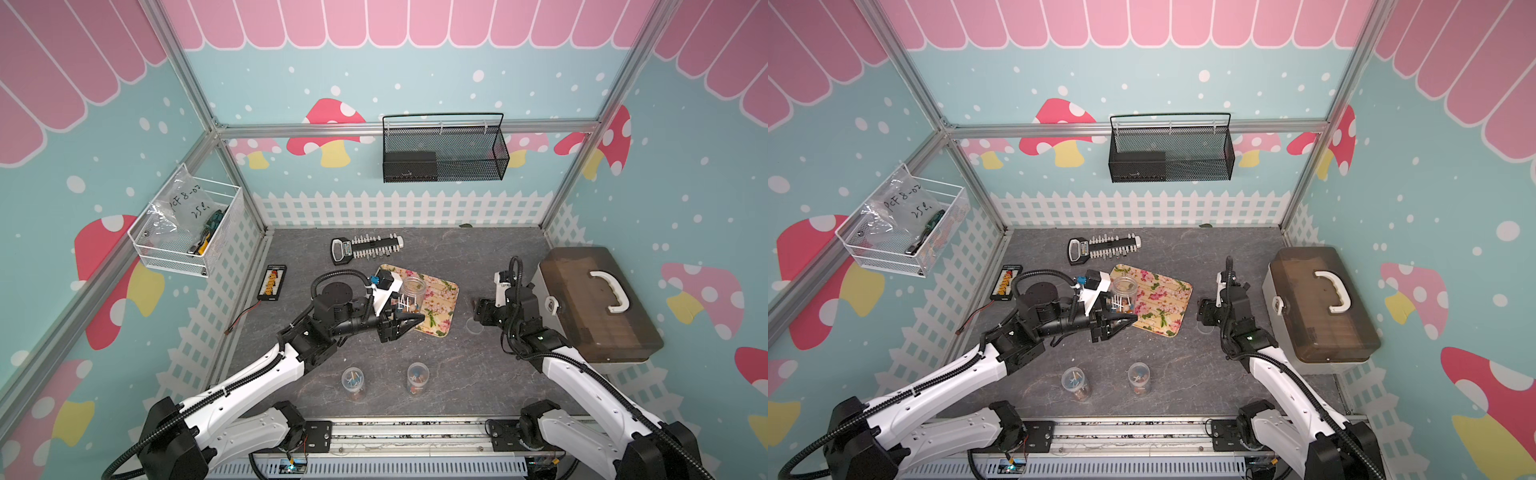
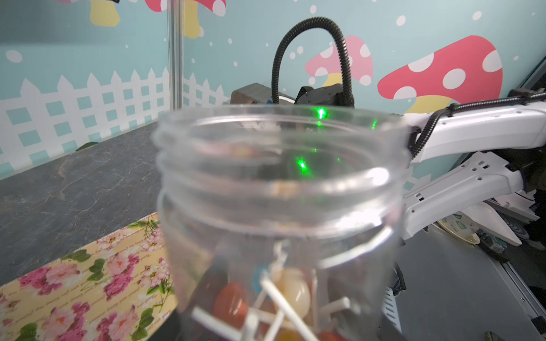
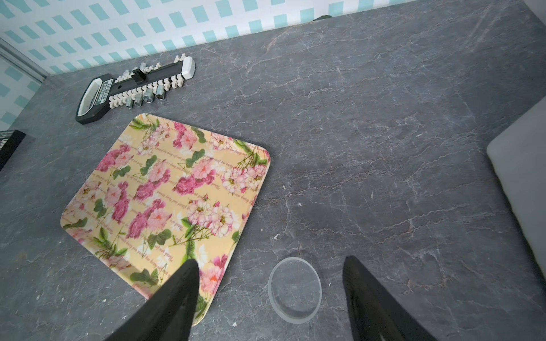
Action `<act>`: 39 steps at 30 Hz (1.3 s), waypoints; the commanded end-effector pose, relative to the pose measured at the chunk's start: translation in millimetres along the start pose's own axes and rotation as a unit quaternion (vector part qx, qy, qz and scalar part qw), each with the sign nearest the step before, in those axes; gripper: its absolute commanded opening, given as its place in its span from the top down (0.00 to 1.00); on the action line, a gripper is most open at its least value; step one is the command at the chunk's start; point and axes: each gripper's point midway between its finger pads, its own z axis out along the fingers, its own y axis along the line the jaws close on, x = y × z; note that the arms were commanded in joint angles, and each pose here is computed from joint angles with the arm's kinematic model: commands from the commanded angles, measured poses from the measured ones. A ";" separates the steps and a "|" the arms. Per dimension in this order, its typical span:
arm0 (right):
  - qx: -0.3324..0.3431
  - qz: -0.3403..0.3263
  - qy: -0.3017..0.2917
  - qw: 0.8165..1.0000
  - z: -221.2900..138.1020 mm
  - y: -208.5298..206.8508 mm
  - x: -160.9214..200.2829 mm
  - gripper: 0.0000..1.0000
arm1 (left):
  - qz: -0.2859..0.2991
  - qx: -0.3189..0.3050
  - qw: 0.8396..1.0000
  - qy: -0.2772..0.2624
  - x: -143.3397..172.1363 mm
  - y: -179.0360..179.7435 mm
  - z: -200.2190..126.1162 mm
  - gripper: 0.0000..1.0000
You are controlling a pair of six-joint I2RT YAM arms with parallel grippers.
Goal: Pour the candies out of the jar
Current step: 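Pour the candies out of the jar onto the tray.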
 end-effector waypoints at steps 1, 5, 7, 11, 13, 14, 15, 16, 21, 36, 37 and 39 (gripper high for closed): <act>-0.013 0.018 0.016 1.000 -3.0 1.3 7.9 0.26 | 0.005 -0.016 1.000 0.003 -4.2 9.5 4.9 0.59; -0.021 0.030 0.009 0.999 -8.7 2.7 6.5 0.26 | -0.010 -0.040 0.998 0.045 15.9 30.4 14.4 0.59; -0.026 0.035 0.003 0.999 -13.1 3.4 5.1 0.26 | -0.017 -0.055 0.995 0.080 30.5 44.0 19.9 0.59; -0.038 0.039 -0.006 0.999 -20.6 5.9 4.3 0.26 | -0.031 -0.092 0.983 0.156 61.5 71.9 30.2 0.59; -0.044 0.039 -0.006 0.998 -22.9 6.5 6.6 0.26 | -0.035 -0.109 0.974 0.197 78.4 85.1 34.9 0.58; -0.046 0.040 -0.005 0.998 -23.5 6.7 8.3 0.26 | -0.037 -0.116 0.970 0.213 84.4 90.5 37.0 0.58; -0.049 0.039 -0.004 0.998 -24.1 7.2 10.2 0.26 | -0.039 -0.127 0.964 0.231 91.7 97.5 38.9 0.58; -0.051 0.039 -0.004 0.998 -24.4 7.3 11.0 0.26 | -0.040 -0.136 0.959 0.246 97.7 103.7 40.2 0.58; -0.054 0.040 0.001 0.998 -25.0 5.0 21.3 0.26 | -0.048 -0.189 0.923 0.331 129.5 138.9 47.5 0.58; -0.060 0.056 -0.005 0.997 -28.3 -0.7 39.7 0.26 | 0.026 -0.267 0.816 0.511 178.6 186.7 69.6 0.59; -0.061 0.057 -0.004 0.997 -28.3 -0.7 41.2 0.26 | 0.035 -0.269 0.812 0.516 178.9 187.2 69.7 0.59; -0.062 0.060 -0.004 0.996 -28.8 -1.4 43.2 0.26 | 0.060 -0.278 0.798 0.531 181.0 189.1 68.6 0.59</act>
